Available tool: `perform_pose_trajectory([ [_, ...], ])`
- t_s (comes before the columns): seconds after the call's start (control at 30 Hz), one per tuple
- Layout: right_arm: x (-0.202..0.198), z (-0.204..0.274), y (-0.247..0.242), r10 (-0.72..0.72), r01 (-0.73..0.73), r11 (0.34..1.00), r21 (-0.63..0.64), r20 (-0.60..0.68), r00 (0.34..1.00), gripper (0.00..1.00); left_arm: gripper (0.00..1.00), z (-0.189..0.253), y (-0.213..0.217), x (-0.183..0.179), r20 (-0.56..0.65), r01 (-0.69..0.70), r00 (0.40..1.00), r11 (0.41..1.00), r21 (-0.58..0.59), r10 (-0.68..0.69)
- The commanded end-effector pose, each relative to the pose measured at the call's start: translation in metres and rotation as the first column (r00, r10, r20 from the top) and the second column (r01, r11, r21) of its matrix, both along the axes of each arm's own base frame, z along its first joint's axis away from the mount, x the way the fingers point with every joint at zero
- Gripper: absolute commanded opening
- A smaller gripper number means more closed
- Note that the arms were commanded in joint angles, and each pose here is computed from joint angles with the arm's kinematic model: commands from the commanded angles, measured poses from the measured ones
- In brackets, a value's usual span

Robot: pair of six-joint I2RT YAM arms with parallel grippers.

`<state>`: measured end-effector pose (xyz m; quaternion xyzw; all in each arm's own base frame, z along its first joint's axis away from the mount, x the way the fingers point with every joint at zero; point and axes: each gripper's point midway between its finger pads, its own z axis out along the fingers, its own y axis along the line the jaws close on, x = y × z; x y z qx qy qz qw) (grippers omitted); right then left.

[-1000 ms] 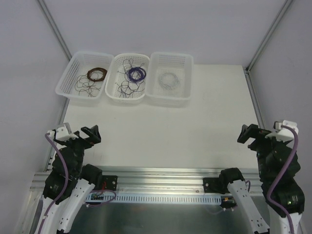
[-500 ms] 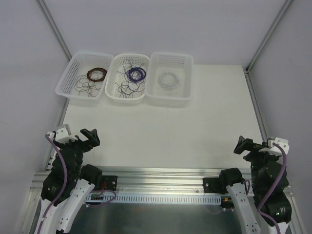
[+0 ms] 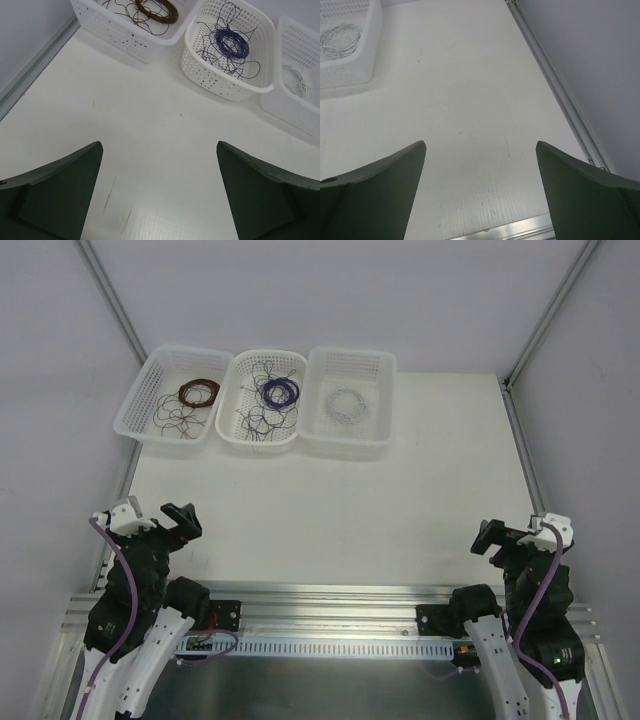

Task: Untangle the cables

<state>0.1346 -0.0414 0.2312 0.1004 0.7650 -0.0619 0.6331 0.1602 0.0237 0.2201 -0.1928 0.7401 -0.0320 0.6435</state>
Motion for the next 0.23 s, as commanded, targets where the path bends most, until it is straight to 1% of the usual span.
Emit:
perform_pose_trajectory([
  [0.0,-0.0073,0.0147,-0.0003,0.003,-0.007,0.999,0.031,0.113,0.994,0.97,0.99,0.0240,0.0160,-0.0211,0.172,-0.044,0.983,0.995,-0.087,0.059],
  [0.2,-0.0072,0.0160,0.0012,0.013,-0.017,0.999,0.028,0.119,0.993,0.97,0.99,0.0239,0.0164,-0.0210,0.171,-0.047,0.983,0.995,-0.087,0.062],
])
